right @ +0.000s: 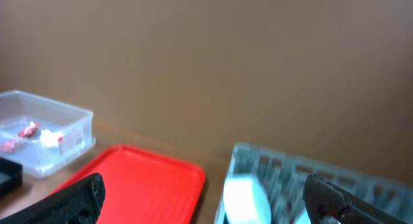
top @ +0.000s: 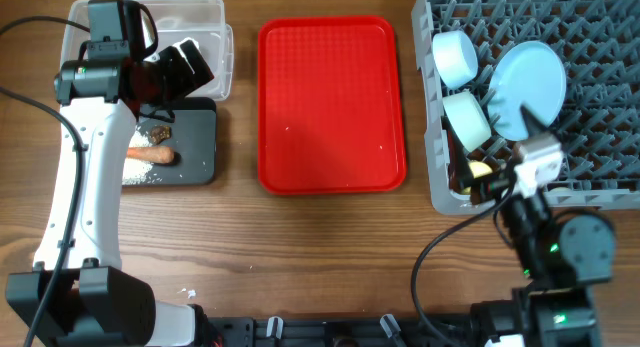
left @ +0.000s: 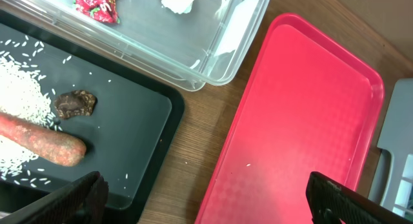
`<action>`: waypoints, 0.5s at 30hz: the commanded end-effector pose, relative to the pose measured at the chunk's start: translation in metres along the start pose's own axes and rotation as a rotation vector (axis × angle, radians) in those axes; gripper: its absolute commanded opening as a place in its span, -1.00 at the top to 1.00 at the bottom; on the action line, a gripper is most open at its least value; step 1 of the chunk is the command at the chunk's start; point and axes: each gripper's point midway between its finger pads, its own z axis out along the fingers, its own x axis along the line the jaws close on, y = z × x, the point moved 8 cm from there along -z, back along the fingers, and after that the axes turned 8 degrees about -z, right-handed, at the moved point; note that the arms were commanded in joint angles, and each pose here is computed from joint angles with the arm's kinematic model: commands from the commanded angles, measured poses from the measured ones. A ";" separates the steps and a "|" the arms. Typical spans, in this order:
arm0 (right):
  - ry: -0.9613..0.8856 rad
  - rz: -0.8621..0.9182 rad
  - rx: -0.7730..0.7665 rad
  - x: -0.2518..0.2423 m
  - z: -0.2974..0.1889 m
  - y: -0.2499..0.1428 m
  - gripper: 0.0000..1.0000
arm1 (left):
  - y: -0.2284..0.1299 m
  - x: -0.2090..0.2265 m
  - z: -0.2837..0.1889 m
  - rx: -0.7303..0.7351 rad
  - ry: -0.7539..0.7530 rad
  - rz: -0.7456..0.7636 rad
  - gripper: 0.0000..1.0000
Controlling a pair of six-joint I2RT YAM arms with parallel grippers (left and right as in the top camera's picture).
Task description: Sort waste into correct bins and load items into the dishwasher rack
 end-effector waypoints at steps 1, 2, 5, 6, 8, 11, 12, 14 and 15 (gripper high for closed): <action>-0.051 0.021 -0.013 0.007 -0.016 -0.036 -1.00 | 0.001 0.001 0.001 -0.002 0.007 0.014 -1.00; -0.058 0.018 -0.015 0.008 -0.017 -0.042 -1.00 | 0.001 0.001 0.001 -0.002 0.007 0.014 -1.00; -0.105 0.017 -0.014 0.012 -0.022 -0.069 -1.00 | 0.001 0.001 0.001 -0.002 0.008 0.014 -1.00; -0.108 0.020 -0.019 0.014 -0.023 -0.076 -0.99 | 0.001 0.001 0.001 -0.002 0.007 0.014 -1.00; -0.111 0.049 -0.035 0.018 -0.026 -0.086 -0.99 | 0.001 0.001 0.001 -0.002 0.007 0.014 -1.00; -0.119 0.068 -0.072 0.020 -0.030 -0.090 -0.99 | 0.001 0.001 0.001 -0.002 0.008 0.014 -1.00; -0.119 0.068 -0.070 0.020 -0.029 -0.092 -0.99 | 0.001 0.001 0.001 -0.002 0.007 0.014 -1.00; -0.117 0.068 -0.059 0.021 -0.028 -0.096 -0.99 | 0.001 0.001 0.001 -0.002 0.007 0.014 -1.00; -0.115 0.065 -0.049 0.021 -0.028 -0.098 -0.99 | 0.001 0.001 0.001 -0.002 0.007 0.014 -1.00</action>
